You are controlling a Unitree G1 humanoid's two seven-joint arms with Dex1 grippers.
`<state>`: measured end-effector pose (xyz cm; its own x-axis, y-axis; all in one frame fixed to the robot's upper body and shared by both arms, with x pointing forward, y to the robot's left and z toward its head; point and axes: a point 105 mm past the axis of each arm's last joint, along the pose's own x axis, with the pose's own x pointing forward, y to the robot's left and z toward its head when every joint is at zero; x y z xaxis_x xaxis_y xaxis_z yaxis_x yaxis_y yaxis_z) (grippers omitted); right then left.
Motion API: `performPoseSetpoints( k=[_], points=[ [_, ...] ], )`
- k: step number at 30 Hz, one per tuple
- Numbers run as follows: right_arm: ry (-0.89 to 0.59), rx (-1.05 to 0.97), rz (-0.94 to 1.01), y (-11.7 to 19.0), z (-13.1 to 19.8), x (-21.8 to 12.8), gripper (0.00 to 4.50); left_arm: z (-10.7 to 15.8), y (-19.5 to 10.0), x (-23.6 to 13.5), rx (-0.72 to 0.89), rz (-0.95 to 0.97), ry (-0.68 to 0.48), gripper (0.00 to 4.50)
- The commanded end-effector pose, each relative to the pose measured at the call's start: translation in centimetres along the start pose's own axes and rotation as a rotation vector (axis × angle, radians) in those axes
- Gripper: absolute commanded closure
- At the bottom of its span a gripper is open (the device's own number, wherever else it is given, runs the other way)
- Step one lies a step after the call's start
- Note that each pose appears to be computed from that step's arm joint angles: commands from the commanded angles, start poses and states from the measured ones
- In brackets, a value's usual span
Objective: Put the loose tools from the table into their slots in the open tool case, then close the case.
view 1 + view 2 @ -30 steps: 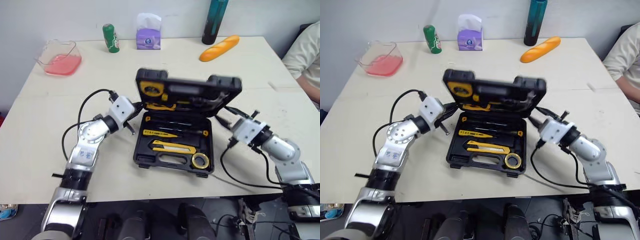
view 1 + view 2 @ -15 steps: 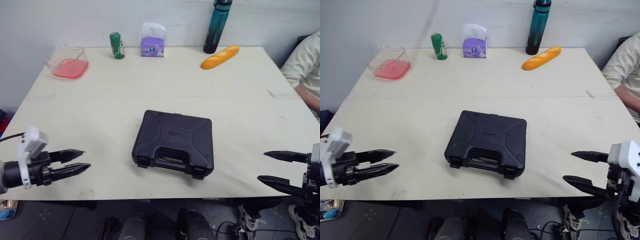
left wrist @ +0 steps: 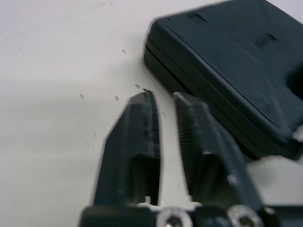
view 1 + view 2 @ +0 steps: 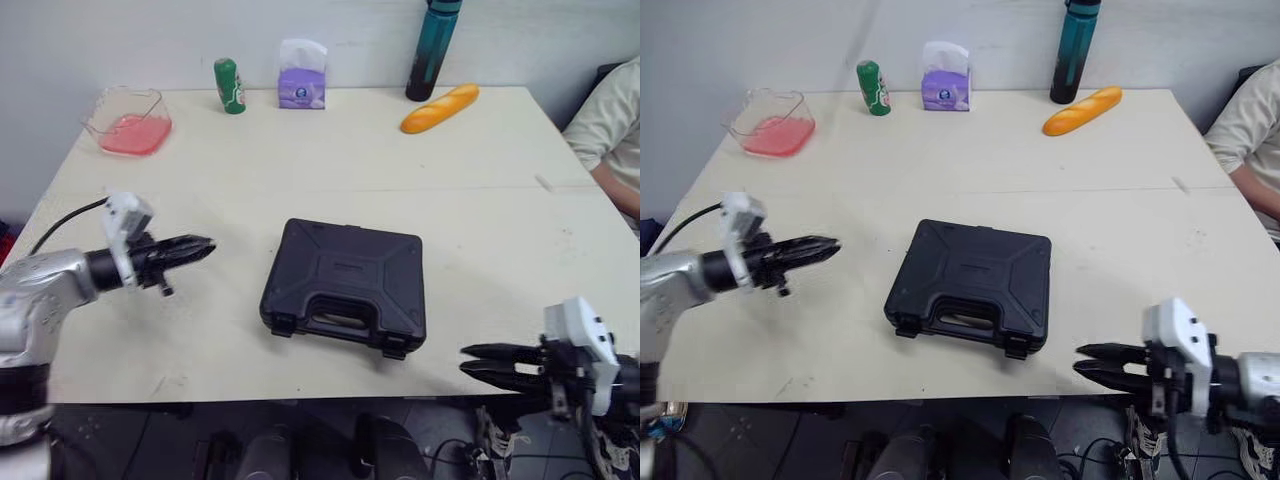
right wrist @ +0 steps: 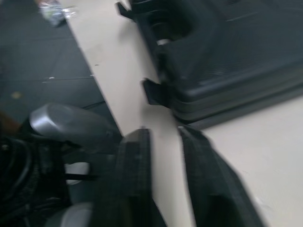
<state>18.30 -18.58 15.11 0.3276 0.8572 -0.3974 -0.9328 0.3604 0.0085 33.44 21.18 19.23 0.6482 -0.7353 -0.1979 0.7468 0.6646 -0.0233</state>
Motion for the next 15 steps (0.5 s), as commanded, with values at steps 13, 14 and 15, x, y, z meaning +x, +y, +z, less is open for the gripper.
performPoseSetpoints(
  k=[13, 14, 15],
  points=[
    [0.075, -0.043, 0.08, -2.4, -2.8, 6.1, 4.45, 0.4, 1.5, 14.5, 0.171, -0.042, 0.095, 4.5],
    [0.073, -0.048, 0.073, -2.6, -2.8, 6.2, 4.45, 0.3, 1.4, 14.7, 0.177, -0.044, 0.097, 4.5],
    [0.064, -0.055, 0.046, -3.2, -2.6, 6.2, 4.45, 0.1, 1.2, 15.0, 0.183, -0.061, 0.104, 4.5]
  ],
)
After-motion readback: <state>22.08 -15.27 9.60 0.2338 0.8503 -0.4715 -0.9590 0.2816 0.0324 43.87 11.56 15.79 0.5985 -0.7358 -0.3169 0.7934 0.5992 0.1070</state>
